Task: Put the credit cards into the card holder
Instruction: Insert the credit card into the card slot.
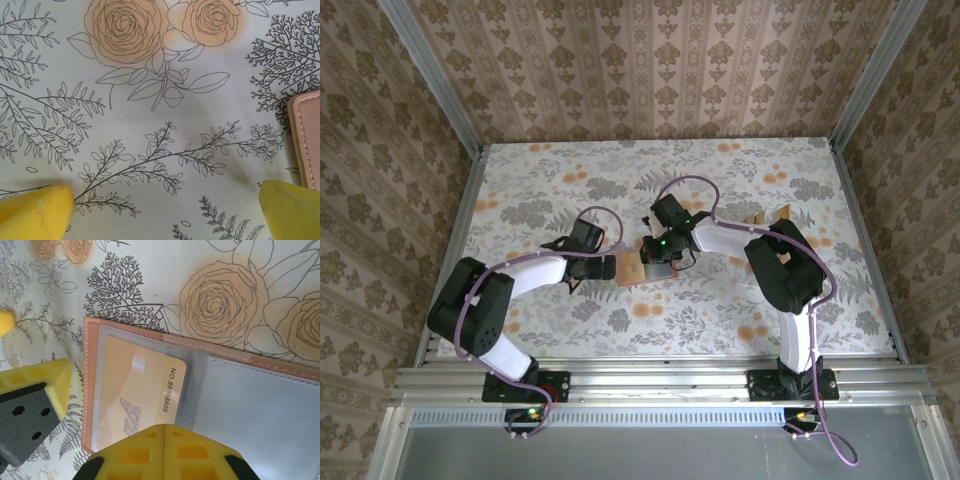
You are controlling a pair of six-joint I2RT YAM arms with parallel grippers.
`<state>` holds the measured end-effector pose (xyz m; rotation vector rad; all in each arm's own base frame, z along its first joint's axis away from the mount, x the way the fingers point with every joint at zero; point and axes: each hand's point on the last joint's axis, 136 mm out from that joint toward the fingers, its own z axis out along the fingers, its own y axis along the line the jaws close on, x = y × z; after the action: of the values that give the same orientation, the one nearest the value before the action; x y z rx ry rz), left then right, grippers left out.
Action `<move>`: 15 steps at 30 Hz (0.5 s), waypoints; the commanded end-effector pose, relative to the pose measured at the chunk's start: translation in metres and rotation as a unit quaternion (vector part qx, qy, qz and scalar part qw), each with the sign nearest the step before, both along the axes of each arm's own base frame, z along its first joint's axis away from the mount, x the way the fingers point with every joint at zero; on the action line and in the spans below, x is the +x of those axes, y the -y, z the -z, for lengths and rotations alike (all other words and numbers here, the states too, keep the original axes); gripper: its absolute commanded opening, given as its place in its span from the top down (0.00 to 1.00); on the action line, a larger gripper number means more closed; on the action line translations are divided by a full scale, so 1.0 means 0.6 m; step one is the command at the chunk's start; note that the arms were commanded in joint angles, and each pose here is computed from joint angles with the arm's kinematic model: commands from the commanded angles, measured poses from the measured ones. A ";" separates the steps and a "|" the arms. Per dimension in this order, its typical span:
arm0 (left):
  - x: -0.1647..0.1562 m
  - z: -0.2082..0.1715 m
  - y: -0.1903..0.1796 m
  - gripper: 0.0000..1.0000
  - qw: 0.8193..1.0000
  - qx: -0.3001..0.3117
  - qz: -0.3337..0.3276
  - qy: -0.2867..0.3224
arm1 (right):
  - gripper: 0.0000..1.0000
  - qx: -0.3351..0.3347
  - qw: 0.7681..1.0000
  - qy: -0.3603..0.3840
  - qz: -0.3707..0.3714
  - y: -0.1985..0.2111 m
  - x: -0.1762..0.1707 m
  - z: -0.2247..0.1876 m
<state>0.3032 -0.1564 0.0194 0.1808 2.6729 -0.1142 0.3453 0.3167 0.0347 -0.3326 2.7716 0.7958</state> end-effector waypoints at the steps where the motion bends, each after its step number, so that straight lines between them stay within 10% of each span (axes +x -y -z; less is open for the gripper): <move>1: 0.002 0.014 -0.005 0.03 1.000 0.013 0.003 -0.017 | 1.00 -0.027 0.999 -0.017 -0.005 0.009 -0.011 0.027; 15: 0.007 0.025 0.008 0.03 0.999 0.012 0.015 -0.026 | 1.00 -0.011 1.000 -0.023 -0.012 -0.015 -0.017 0.027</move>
<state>0.3051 -0.1569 0.0173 0.1872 2.7058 -0.0877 0.3400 0.3203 0.0232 -0.3461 2.7975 0.7809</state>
